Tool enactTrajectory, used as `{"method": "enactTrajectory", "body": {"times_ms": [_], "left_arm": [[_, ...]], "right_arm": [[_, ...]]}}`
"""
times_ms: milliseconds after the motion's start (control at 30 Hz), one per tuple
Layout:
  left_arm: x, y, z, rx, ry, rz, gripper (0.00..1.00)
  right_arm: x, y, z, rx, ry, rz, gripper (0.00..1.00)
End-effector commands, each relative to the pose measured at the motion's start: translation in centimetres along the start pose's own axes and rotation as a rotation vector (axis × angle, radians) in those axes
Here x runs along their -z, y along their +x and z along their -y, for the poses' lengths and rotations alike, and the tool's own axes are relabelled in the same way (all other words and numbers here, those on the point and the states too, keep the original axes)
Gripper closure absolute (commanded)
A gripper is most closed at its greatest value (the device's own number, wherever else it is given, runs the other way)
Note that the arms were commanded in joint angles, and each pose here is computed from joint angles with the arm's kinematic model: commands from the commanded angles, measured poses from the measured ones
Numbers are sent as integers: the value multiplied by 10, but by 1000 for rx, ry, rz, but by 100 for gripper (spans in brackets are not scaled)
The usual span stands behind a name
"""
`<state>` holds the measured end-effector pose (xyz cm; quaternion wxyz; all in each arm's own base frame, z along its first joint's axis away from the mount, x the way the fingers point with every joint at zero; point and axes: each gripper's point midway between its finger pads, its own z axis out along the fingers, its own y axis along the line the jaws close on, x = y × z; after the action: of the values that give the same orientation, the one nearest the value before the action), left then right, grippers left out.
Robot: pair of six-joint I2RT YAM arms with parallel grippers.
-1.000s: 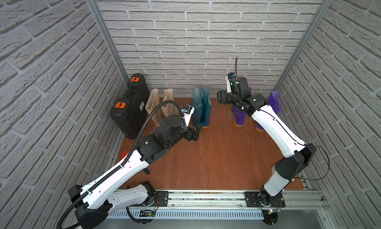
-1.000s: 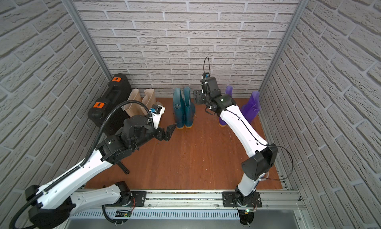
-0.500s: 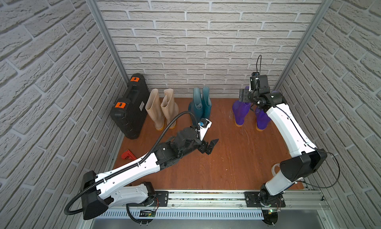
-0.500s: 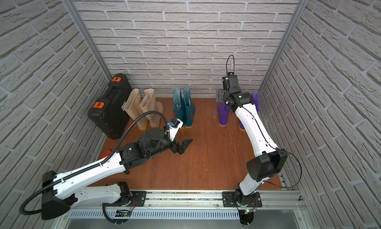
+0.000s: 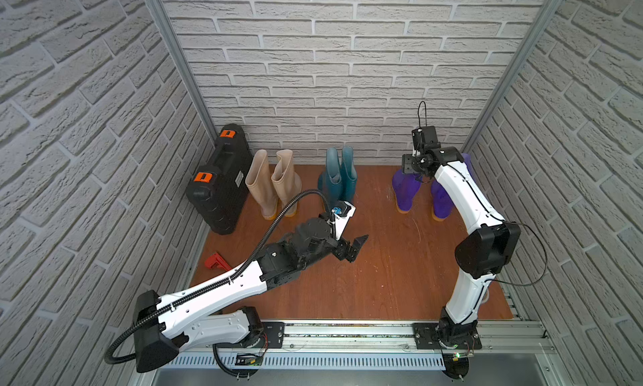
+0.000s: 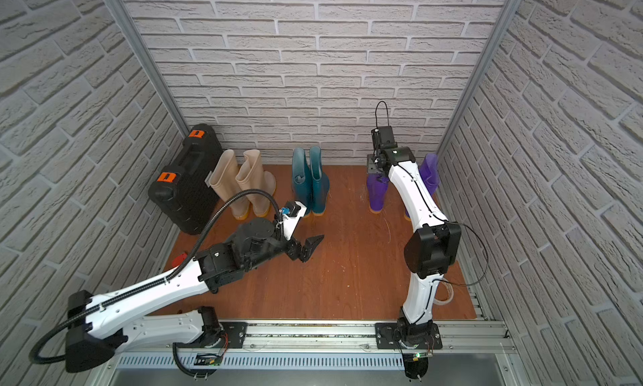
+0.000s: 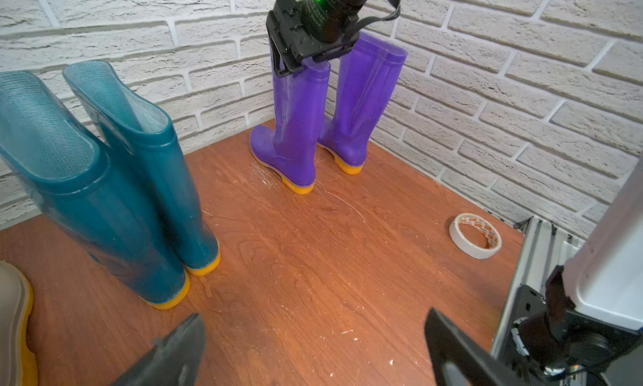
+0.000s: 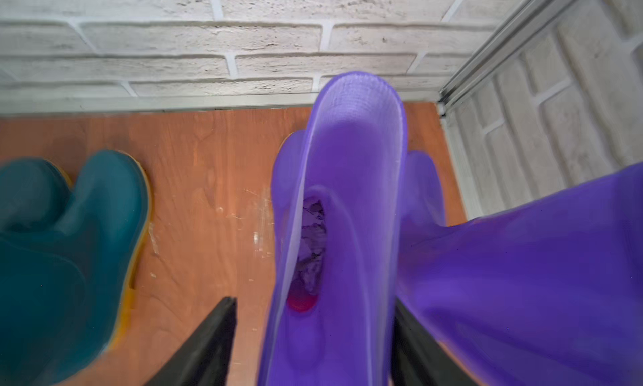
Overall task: Match and arrange rain boots in pairs
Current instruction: Move the rain boot to the center of the board.
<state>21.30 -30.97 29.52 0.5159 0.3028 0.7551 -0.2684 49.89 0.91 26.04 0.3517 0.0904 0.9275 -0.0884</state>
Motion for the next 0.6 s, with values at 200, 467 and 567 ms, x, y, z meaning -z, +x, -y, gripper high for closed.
{"method": "enactTrajectory", "body": {"times_ms": [200, 467, 567], "left_arm": [[9, -7, -5, 14, -25, 44, 2], [10, -7, -8, 10, -40, 41, 2], [10, -7, -8, 11, -41, 42, 2]], "right_arm": [[11, -16, -6, -51, -130, 30, 91], [36, -32, -16, -50, -221, 92, 94], [46, -35, -18, -53, -239, 112, 94]]}}
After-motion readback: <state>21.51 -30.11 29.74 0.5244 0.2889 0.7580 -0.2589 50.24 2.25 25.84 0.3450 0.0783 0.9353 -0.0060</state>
